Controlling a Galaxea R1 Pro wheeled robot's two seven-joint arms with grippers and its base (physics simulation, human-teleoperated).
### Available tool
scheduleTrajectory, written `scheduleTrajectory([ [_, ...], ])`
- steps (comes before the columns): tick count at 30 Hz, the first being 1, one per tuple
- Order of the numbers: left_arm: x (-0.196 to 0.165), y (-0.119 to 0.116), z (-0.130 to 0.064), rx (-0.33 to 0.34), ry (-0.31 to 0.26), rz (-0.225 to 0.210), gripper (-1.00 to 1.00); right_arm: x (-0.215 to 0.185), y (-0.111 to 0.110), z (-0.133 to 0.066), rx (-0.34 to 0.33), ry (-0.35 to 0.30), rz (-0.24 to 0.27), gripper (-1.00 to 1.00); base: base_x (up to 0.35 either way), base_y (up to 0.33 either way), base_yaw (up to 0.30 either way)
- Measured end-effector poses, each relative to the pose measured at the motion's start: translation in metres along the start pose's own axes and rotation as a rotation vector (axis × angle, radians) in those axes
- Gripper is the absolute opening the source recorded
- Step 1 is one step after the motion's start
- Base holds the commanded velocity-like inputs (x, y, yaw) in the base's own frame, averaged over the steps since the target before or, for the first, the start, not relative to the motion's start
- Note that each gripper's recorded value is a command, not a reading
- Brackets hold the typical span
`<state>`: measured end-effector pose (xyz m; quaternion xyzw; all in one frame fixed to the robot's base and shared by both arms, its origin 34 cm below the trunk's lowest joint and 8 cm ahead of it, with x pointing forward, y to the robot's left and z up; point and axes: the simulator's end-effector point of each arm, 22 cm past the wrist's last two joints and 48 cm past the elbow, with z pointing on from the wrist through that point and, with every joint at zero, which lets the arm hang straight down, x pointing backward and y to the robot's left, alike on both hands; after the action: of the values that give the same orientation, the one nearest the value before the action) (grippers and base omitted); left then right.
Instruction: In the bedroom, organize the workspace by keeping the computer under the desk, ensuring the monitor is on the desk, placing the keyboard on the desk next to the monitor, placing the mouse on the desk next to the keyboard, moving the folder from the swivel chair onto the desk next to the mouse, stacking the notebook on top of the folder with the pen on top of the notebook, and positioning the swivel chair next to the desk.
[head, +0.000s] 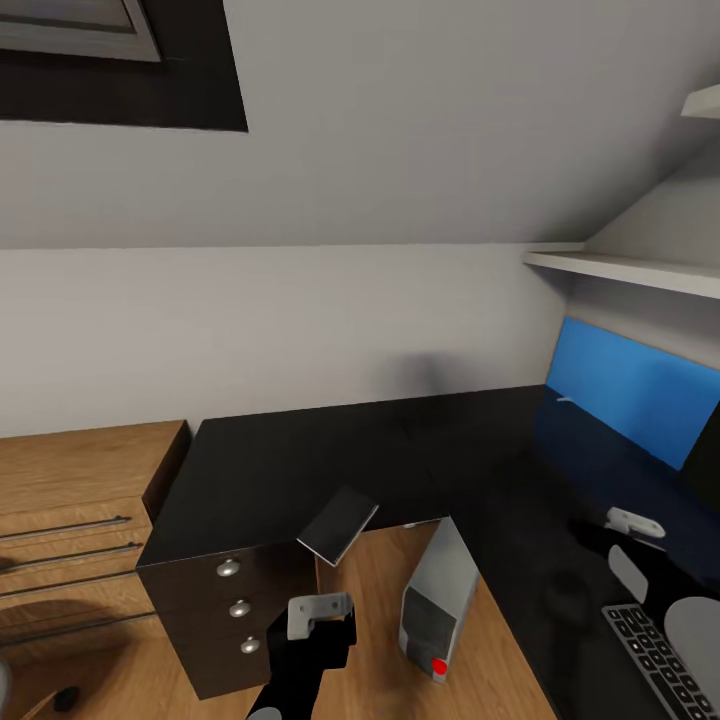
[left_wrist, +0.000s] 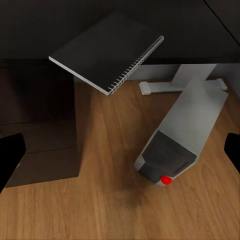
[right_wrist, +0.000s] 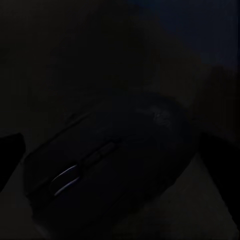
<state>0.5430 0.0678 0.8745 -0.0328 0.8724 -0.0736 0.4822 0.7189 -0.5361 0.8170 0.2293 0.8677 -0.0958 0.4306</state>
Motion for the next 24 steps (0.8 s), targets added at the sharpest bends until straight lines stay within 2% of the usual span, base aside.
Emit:
scheduleTrajectory([
  [16,0.0,-0.001,0.0,0.002,0.0,-0.001,1.0,0.004,-0.006,0.0,0.021,0.028,-0.004,-1.0,0.0,0.0,0.0],
  [24,0.0,-0.001,0.0,0.001,0.0,-0.002,1.0,0.002,-0.013,0.0,0.056,0.027,-0.005,-1.0,0.0,0.0,0.0],
])
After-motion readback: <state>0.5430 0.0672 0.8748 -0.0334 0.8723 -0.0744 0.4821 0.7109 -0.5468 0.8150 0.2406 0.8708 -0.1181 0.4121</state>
